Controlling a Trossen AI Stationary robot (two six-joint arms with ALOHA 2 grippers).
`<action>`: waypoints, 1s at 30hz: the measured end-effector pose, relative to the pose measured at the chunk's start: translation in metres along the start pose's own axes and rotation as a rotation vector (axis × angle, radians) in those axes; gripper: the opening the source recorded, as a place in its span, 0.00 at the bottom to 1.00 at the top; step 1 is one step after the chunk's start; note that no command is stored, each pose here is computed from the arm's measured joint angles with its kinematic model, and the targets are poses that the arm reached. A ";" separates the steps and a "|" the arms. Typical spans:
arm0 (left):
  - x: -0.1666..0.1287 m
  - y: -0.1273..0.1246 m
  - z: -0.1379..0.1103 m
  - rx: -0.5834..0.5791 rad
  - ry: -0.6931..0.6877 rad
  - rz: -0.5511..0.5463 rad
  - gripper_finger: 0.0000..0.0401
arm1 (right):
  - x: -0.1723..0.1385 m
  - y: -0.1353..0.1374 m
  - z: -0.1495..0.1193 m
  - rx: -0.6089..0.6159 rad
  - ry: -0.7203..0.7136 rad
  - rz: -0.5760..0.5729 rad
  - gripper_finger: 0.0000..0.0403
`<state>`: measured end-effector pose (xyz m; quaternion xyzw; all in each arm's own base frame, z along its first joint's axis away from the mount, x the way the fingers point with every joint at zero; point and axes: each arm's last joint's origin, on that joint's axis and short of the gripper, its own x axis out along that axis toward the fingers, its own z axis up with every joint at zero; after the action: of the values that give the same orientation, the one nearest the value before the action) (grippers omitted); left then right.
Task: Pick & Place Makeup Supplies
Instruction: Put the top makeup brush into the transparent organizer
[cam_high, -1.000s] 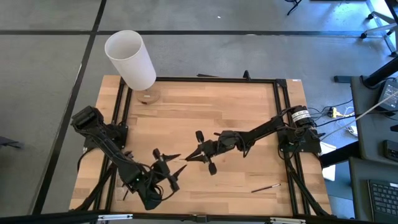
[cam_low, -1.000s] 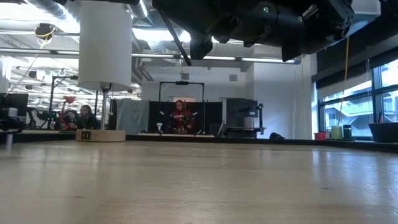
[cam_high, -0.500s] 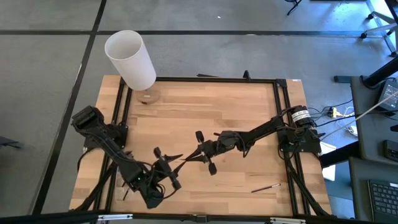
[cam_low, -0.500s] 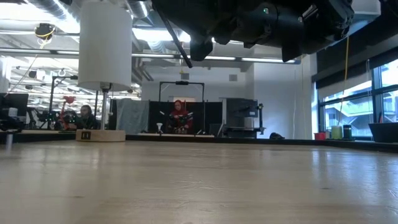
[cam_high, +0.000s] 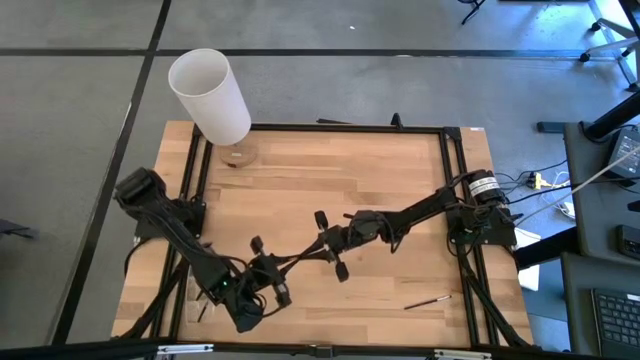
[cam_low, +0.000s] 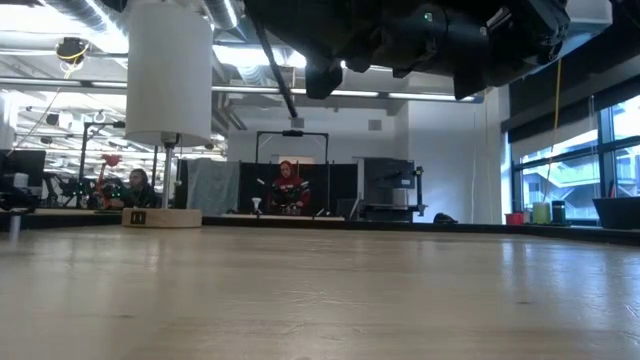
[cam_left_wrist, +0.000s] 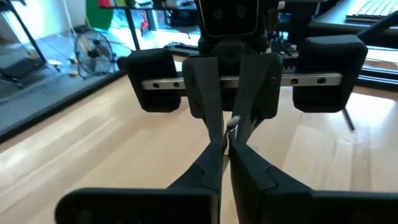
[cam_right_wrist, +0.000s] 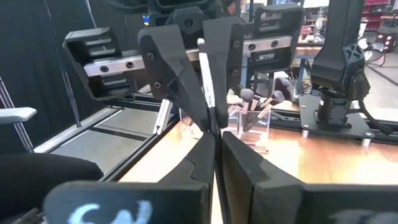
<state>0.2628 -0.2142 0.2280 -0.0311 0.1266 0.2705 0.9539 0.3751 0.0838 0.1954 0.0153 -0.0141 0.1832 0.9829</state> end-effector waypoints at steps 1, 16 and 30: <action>0.000 0.001 0.002 -0.005 0.008 -0.010 0.03 | 0.000 -0.001 0.000 0.007 0.000 -0.001 0.06; -0.049 0.052 0.055 -0.163 0.928 -0.387 0.03 | -0.002 -0.010 -0.009 0.032 0.095 -0.145 0.31; -0.102 0.067 0.070 -0.252 1.253 -0.102 0.03 | -0.004 -0.017 -0.017 0.056 0.168 -0.166 0.32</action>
<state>0.1592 -0.2000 0.3225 -0.3010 0.6256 0.1681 0.6998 0.3779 0.0670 0.1782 0.0285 0.0750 0.1020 0.9915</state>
